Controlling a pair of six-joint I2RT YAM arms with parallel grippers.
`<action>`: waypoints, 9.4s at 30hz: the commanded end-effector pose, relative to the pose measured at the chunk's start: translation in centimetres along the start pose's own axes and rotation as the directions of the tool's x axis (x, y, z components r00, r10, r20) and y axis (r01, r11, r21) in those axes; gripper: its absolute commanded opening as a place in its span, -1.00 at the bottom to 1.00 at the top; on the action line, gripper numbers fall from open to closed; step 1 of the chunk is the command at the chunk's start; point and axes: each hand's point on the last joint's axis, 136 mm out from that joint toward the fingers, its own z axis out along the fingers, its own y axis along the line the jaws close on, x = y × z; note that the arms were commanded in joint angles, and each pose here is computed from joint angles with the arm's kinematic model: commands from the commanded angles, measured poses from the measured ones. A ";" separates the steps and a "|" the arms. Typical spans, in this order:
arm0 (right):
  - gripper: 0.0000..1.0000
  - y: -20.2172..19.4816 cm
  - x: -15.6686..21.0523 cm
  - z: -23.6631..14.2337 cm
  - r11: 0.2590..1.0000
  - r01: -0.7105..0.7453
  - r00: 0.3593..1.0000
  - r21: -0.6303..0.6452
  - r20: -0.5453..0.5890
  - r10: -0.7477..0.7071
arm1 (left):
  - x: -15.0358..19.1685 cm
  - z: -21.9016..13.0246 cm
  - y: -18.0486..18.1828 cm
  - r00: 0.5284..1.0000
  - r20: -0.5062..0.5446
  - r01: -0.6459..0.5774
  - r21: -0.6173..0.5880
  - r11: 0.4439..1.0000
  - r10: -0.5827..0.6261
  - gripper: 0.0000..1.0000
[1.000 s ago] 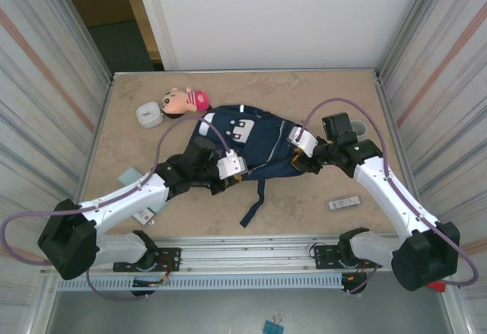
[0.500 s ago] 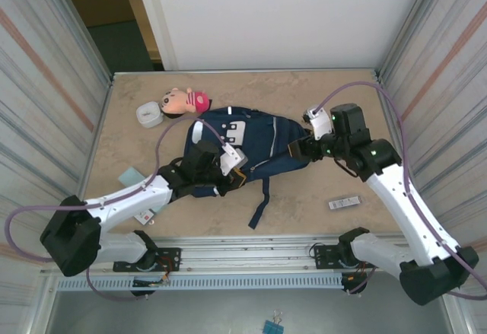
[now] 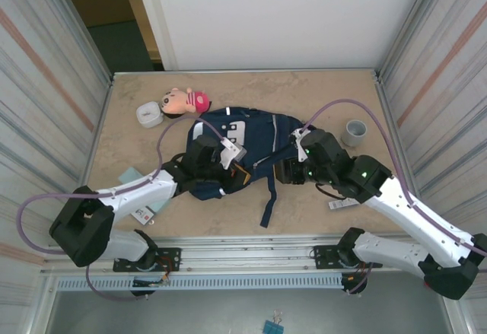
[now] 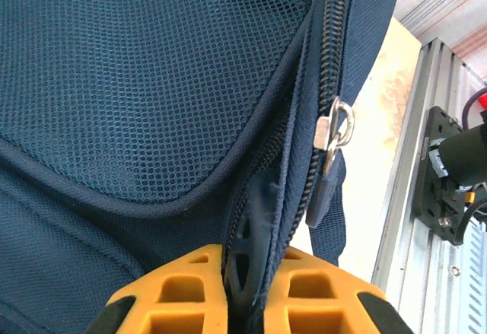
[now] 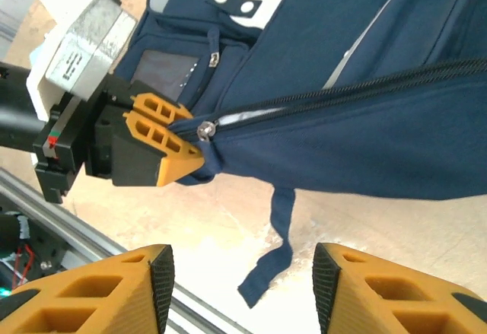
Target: Pack books, pencil case, and school supplies into a backpack
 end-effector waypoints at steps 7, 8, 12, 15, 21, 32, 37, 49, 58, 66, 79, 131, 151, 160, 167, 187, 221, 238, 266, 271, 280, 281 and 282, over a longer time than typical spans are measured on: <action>-0.03 2.0 0.6 4.3 0.990 -0.134 0.988 -0.035 -0.080 0.131 | -4.2 -0.2 -2.7 0.996 0.087 -0.023 0.150 0.988 0.010 -1.00; -0.03 2.2 0.7 4.7 0.990 -0.138 0.987 -0.030 -0.085 0.135 | -4.3 -0.2 -2.7 0.996 0.086 -0.020 0.150 0.988 0.007 -1.00; -0.03 2.7 1.2 6.0 0.991 -0.137 0.986 -0.006 -0.101 0.136 | -4.5 -0.2 -2.7 0.996 0.093 -0.016 0.154 0.988 0.002 -1.00; -0.05 2.6 1.3 7.4 0.989 -0.148 0.984 0.011 -0.095 0.148 | -4.6 -0.1 -3.0 0.995 0.099 -0.014 0.171 0.985 -0.003 -1.00; -0.09 2.8 0.0 10.2 0.988 -0.148 0.987 0.033 -0.053 0.150 | -5.1 -0.2 -3.5 0.995 0.103 -0.025 0.198 0.980 0.004 -1.00; -0.60 -2.4 -0.4 10.8 0.932 -0.098 0.995 0.350 0.005 0.102 | -4.8 -0.4 -3.7 0.995 0.093 -0.044 0.197 0.979 0.026 -1.00; -0.69 -3.8 0.1 10.1 0.906 -0.087 0.995 0.413 -0.001 0.096 | -4.7 -0.4 -3.6 0.996 0.086 -0.045 0.193 0.980 0.029 -1.00; -0.24 -2.9 0.8 11.2 0.929 -0.092 0.992 0.357 -0.046 0.116 | -4.9 -0.3 -3.6 0.995 0.088 -0.052 0.191 0.980 0.036 -1.00; -0.69 -5.2 0.9 10.1 0.880 0.013 0.994 0.474 -0.100 0.039 | -4.5 -0.5 -3.3 0.996 0.074 -0.062 0.168 0.984 0.050 -1.00; -0.76 -10.3 1.1 7.5 0.863 -0.049 0.986 0.502 -0.112 0.121 | -3.3 -0.7 -2.7 0.997 0.037 -0.078 0.127 0.989 0.074 -1.00; -0.53 -11.0 1.2 7.9 0.972 -0.110 0.968 0.206 -0.201 0.152 | -3.1 -1.0 -2.8 0.994 0.039 -0.102 0.121 0.987 0.098 -1.00; -1.00 -3.9 2.1 3.0 0.945 -0.200 0.960 -0.257 -0.246 0.136 | -4.5 7.7 -7.2 0.881 -0.066 -0.466 0.043 0.884 0.468 -0.06; -1.00 -17.1 -0.5 4.2 0.865 -0.502 0.856 -0.004 -0.145 0.496 | 3.9 2.1 -6.2 0.633 -0.164 -0.744 0.140 0.653 0.757 -0.97; -1.00 -17.2 0.0 5.7 0.841 -0.539 0.829 -0.038 -0.198 0.523 | 5.9 1.2 -7.4 0.597 -0.168 -0.758 0.202 0.620 0.784 -0.77; -1.00 -15.7 0.4 6.2 0.842 -0.535 0.831 -0.073 -0.223 0.509 | 4.0 0.8 -6.1 0.733 -0.190 -0.659 0.036 0.751 0.653 0.26; -1.00 -13.4 3.5 3.6 0.838 -0.546 0.825 0.011 -0.169 0.540 | 8.9 -7.7 6.8 0.842 0.220 0.502 -0.654 0.566 -0.492 0.56; -1.00 -3.0 5.6 4.5 0.864 -0.465 0.861 -0.191 -0.324 0.392 | -1.9 2.0 -7.0 0.807 -0.019 -0.591 0.000 0.807 0.591 0.59; -1.00 -10.0 4.2 2.6 0.780 -0.612 0.781 -0.131 -0.254 0.570 | 4.0 4.4 -5.9 0.684 -0.232 -0.698 0.066 0.713 0.691 -0.93; 0.11 -5.2 6.3 5.0 0.909 -0.256 0.944 -0.329 -0.288 0.162 | 2.5 -0.6 -6.6 0.572 -0.076 -0.817 0.038 0.575 0.817 -0.90; 0.14 -3.8 6.7 6.6 0.906 -0.177 0.958 -0.384 -0.280 0.068 | 2.3 -1.0 -6.9 0.557 -0.062 -0.827 0.042 0.560 0.828 -0.88; 0.18 -2.4 6.2 8.1 0.885 -0.147 0.957 -0.442 -0.291 0.014 | 1.9 -1.2 -7.6 0.538 -0.019 -0.842 0.045 0.538 0.843 -0.87; 0.18 -2.7 6.2 8.3 0.895 -0.137 0.957 -0.425 -0.291 0.009 | 1.8 -1.2 -7.7 0.536 -0.014 -0.843 0.045 0.536 0.844 -0.87; 0.18 -3.1 6.2 8.5 0.910 -0.125 0.957 -0.396 -0.289 0.005 | 1.8 -1.2 -7.8 0.534 -0.011 -0.844 0.045 0.534 0.845 -0.87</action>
